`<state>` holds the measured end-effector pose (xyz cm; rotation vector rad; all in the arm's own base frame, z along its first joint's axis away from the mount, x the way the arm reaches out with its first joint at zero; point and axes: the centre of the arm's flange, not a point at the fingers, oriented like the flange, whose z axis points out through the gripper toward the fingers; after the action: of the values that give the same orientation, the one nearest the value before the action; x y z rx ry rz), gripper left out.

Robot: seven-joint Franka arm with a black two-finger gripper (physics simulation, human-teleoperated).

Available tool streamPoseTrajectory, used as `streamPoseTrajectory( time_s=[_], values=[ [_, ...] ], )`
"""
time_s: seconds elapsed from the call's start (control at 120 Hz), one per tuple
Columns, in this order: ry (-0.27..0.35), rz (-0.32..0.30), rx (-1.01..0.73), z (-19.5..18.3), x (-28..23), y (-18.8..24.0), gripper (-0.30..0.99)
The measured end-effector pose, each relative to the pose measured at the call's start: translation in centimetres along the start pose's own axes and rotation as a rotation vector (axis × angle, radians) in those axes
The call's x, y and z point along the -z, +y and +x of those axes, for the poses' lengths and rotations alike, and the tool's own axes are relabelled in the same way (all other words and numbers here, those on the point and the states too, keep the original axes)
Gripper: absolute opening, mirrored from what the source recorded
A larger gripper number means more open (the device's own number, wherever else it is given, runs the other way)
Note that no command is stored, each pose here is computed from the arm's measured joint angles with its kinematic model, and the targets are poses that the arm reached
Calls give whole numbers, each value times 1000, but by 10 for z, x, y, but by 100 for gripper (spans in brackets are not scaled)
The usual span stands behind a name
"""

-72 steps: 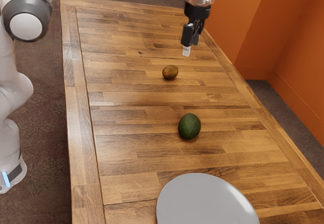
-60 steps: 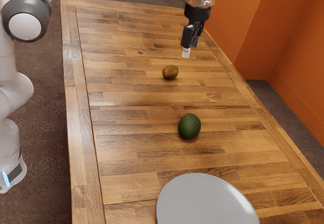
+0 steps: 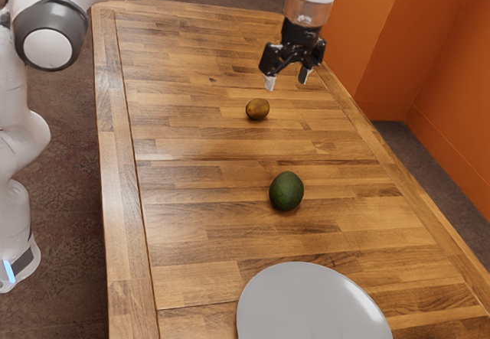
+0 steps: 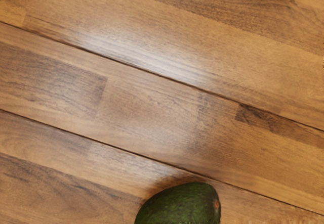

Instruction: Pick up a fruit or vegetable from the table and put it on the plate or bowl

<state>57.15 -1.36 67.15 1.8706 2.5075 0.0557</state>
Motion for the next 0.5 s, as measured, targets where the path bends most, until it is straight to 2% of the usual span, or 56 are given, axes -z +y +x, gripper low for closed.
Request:
streamPoseTrajectory(
  time_s=[0.108,0.233,0.308,0.408,0.5],
  values=[
    [7,29,-228,-43,-40,9,69],
    [-22,50,-407,-42,-92,19,69],
    [-28,22,-513,-40,-110,25,69],
    [-22,-27,-667,-60,-123,30,69],
    [-35,-37,-772,-69,-147,31,69]
  ],
)
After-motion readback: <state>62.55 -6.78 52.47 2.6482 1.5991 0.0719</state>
